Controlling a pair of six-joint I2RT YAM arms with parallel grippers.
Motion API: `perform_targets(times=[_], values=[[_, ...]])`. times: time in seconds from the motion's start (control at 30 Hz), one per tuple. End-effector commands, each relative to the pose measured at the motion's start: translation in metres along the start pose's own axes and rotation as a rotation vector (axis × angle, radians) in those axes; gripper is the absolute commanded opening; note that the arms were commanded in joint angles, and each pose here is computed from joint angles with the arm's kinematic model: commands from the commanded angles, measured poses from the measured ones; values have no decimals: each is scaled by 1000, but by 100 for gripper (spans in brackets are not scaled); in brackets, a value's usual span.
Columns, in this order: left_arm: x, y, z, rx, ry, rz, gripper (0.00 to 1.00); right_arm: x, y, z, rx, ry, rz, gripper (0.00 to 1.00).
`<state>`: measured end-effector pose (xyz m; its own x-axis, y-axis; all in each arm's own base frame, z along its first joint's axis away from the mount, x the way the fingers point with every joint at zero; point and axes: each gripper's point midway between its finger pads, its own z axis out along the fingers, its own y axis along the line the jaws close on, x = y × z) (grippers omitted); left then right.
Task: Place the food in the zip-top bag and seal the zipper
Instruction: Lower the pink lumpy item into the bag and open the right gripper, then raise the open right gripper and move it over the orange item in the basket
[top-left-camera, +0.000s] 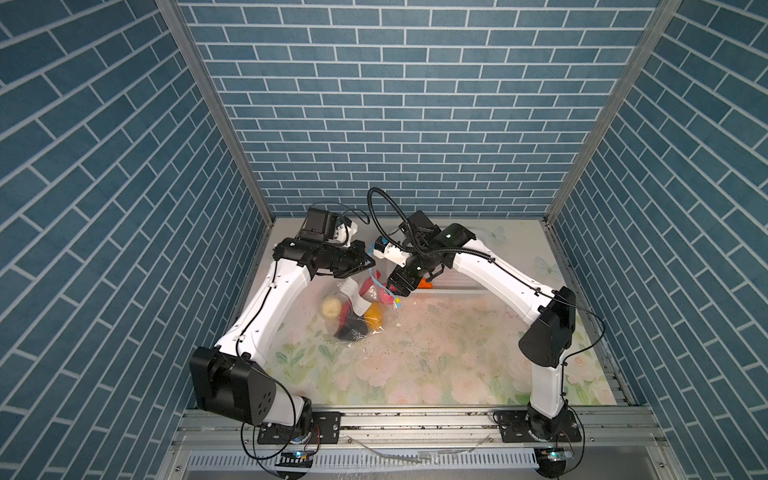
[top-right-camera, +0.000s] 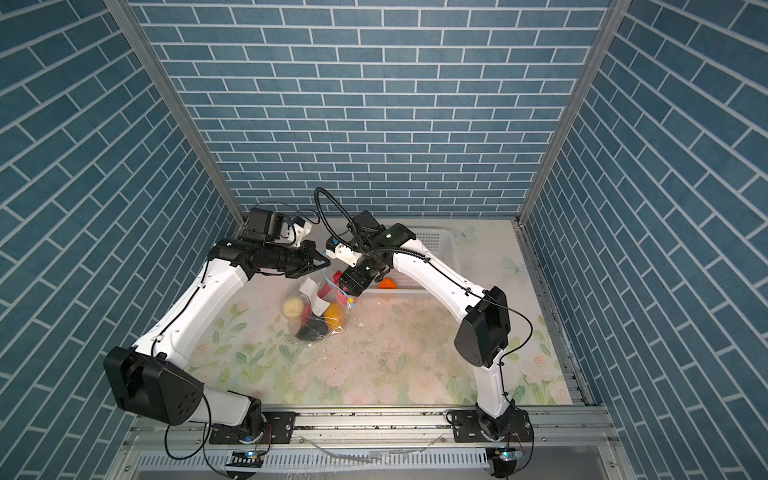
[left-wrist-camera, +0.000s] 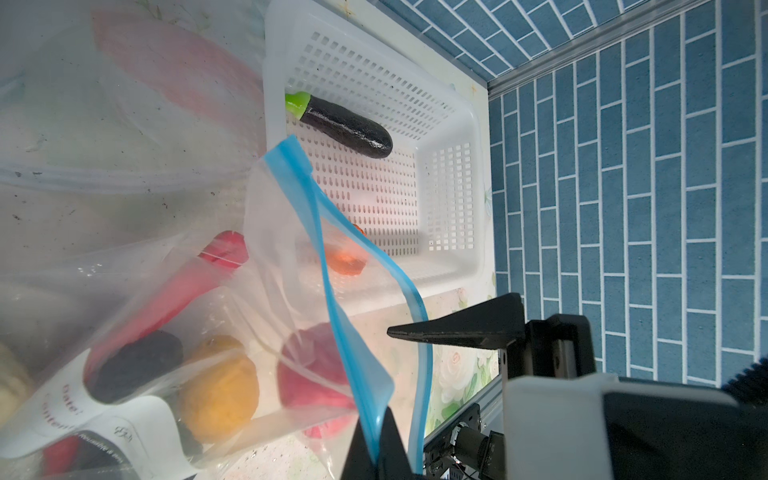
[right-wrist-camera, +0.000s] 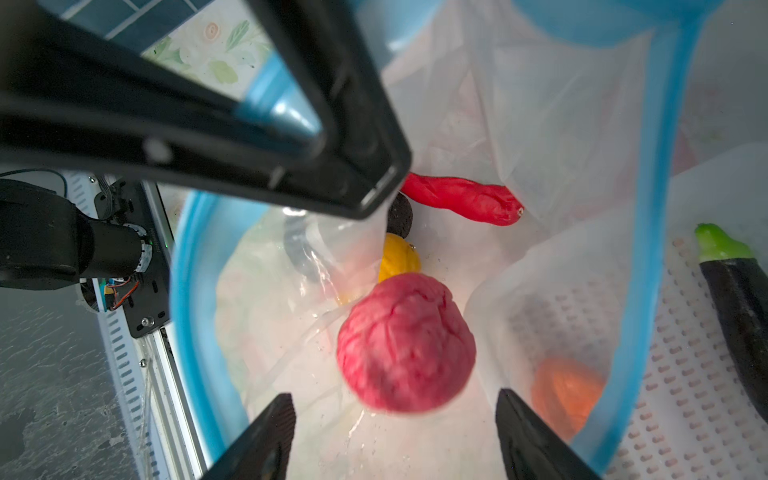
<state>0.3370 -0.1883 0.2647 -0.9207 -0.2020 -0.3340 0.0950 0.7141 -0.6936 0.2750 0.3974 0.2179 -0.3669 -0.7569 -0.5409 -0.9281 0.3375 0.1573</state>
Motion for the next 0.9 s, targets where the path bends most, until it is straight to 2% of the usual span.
perform_targets(times=[0.0, 0.37, 0.6, 0.73, 0.87], values=[[-5, -9, -4, 13, -10, 24, 0, -1, -2, -2, 14, 0, -31, 77], [-4, -8, -3, 13, -9, 26, 0, -10, -5, -27, 63, -58, -35, 76], [-5, -8, 0, 19, -4, 24, 0, -9, -34, -53, 150, -109, -5, 76], [-6, -7, 2, 18, 0, 24, 0, -7, -53, -64, 165, -143, 77, 75], [-6, -7, 2, 17, 3, 22, 0, 2, -86, -66, 286, -131, 234, 74]])
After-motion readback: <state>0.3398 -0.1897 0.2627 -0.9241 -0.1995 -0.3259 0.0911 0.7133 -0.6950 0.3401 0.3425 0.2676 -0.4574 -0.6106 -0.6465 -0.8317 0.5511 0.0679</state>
